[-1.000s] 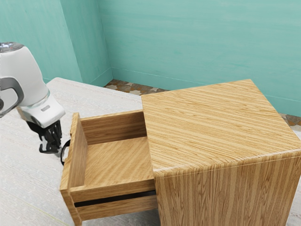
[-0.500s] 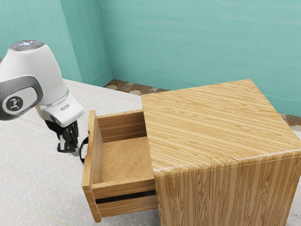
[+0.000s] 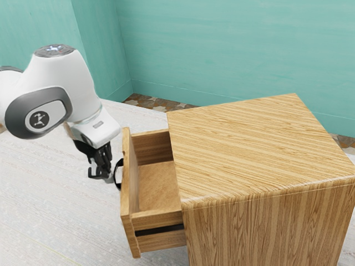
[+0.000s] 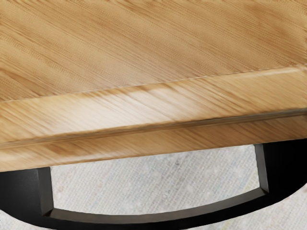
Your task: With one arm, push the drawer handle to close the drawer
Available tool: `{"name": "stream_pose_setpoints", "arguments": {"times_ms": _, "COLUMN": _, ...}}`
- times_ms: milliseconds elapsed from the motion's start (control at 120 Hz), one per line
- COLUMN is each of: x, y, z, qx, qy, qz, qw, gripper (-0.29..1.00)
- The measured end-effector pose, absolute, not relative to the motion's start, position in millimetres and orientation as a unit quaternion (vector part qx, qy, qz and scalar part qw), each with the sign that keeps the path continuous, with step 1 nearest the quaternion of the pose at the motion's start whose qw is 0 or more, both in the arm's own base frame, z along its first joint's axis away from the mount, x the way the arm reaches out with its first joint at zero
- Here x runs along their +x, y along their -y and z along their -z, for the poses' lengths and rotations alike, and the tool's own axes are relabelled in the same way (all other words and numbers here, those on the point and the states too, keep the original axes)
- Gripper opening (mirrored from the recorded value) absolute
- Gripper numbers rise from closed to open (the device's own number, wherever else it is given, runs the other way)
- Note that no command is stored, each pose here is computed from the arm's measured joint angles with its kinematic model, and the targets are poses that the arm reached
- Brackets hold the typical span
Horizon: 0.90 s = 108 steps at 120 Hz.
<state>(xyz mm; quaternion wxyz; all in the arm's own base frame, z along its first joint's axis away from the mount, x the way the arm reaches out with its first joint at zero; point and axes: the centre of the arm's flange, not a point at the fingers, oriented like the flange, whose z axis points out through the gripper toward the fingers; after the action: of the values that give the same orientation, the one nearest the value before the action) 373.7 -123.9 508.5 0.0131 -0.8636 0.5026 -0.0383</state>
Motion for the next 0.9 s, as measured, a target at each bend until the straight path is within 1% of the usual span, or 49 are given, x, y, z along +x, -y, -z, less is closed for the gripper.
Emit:
{"name": "stream_pose_setpoints", "arguments": {"times_ms": 525, "x": 398.9, "y": 182.9, "z": -517.5, "qx": -0.845, "qy": -0.533, "qz": 0.042, "qw": 0.015, "gripper": -0.08}}
{"name": "stream_pose_setpoints", "arguments": {"times_ms": 900, "x": 419.3, "y": 218.7, "z": -517.1, "qx": -0.835, "qy": -0.548, "qz": 0.039, "qw": 0.007, "gripper": -0.08}}
